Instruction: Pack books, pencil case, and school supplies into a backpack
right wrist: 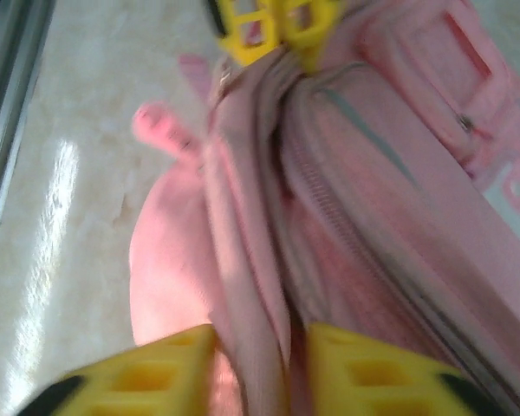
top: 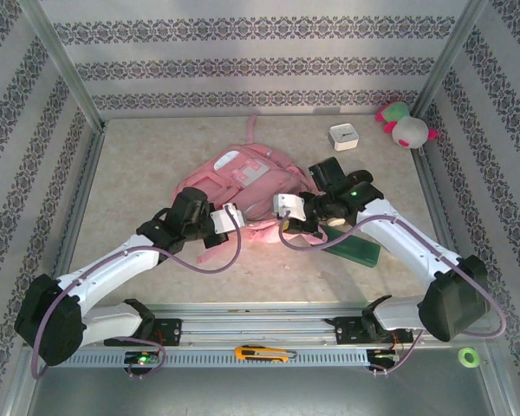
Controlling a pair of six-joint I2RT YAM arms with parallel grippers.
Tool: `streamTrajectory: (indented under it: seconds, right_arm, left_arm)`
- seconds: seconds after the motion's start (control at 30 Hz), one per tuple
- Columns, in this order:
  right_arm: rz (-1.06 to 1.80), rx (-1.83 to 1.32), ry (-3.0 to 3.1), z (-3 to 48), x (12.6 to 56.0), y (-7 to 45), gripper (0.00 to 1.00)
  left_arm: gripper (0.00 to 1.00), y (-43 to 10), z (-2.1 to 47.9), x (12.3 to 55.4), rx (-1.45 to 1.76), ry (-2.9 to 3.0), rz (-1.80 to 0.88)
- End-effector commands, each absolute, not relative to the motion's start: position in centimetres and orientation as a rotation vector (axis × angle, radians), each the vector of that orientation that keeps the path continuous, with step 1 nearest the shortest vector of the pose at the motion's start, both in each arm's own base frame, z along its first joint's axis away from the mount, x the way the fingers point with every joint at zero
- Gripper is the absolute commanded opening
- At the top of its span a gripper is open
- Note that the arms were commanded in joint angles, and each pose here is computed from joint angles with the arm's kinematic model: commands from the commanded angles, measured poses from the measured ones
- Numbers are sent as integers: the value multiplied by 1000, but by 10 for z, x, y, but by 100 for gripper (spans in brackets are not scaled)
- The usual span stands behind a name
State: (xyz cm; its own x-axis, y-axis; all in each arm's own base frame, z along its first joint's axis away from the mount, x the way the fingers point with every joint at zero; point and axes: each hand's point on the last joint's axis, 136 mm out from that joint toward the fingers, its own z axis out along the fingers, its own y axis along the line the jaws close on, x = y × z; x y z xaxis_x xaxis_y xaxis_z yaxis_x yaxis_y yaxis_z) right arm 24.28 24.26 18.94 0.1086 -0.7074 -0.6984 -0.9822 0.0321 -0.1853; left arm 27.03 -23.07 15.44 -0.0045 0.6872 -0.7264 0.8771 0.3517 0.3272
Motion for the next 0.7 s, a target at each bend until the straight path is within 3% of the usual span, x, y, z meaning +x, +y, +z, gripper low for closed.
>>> streamTrajectory:
  seconds: [0.0, 0.17, 0.27, 0.43, 0.67]
  right_arm:
    - [584, -1424, 1823, 222, 250, 243, 48]
    - [460, -953, 2186, 227, 238, 214, 59]
    - [414, -745, 2283, 229, 216, 205, 57]
    - [636, -301, 2425, 217, 184, 227, 50]
    - [684, -90, 2416, 206, 189, 270, 50]
  left_arm:
    - [0, -252, 175, 261, 1275, 1794, -520]
    - [0, -254, 162, 248, 1114, 1965, -707]
    - [0, -253, 162, 246, 1060, 1996, -738]
    - [0, -258, 165, 243, 1037, 2033, -806]
    - [0, -268, 166, 242, 1034, 2085, -901]
